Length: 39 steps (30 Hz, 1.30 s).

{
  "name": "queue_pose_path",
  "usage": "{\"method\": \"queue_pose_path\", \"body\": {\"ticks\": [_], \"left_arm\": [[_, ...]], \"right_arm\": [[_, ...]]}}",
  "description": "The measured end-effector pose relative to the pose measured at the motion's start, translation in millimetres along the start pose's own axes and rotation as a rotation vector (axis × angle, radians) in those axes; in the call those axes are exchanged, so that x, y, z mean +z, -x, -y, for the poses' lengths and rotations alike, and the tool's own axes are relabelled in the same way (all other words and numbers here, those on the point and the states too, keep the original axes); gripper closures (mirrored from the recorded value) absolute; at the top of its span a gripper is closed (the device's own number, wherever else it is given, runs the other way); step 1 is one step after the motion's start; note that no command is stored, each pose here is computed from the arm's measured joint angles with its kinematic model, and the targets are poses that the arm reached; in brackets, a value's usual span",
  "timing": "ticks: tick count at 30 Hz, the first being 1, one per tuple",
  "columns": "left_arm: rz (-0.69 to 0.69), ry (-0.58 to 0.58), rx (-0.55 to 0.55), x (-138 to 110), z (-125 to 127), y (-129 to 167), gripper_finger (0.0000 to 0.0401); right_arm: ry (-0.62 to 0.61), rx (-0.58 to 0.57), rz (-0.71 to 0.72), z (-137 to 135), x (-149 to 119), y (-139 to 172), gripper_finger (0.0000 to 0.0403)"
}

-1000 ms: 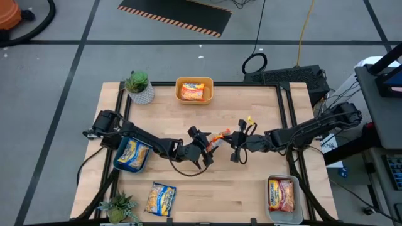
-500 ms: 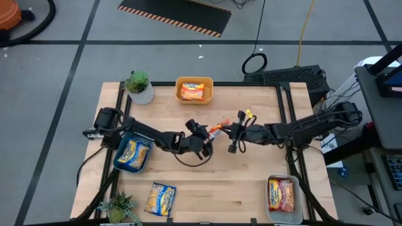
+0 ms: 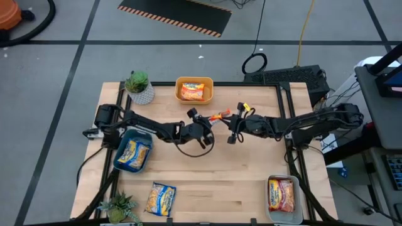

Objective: Sort Maruchan noodles
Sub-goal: Put the orange noodle pack into the yellow bin

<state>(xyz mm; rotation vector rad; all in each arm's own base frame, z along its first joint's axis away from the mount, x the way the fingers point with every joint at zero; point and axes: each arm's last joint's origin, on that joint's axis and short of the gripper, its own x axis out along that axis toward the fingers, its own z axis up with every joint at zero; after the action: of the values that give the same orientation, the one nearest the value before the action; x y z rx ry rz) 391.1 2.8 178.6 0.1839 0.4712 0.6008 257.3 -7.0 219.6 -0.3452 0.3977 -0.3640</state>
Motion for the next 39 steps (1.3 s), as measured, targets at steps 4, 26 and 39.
{"method": "queue_pose_path", "body": {"ticks": [4, 26, 39], "left_arm": [[0.0, -0.004, -0.01, 6, -12, -1, 0.0279], [-0.061, 0.031, 0.209, 31, -126, -2, 0.0273], [-0.115, -0.368, 0.144, 22, -150, -16, 0.0272]], "right_arm": [[0.009, 0.024, 0.013, 9, 2, 4, 0.0381], [-0.256, 0.204, 0.007, 17, 12, 82, 0.0297], [-0.307, 0.333, 0.035, -5, 18, 96, 0.0298]]}}
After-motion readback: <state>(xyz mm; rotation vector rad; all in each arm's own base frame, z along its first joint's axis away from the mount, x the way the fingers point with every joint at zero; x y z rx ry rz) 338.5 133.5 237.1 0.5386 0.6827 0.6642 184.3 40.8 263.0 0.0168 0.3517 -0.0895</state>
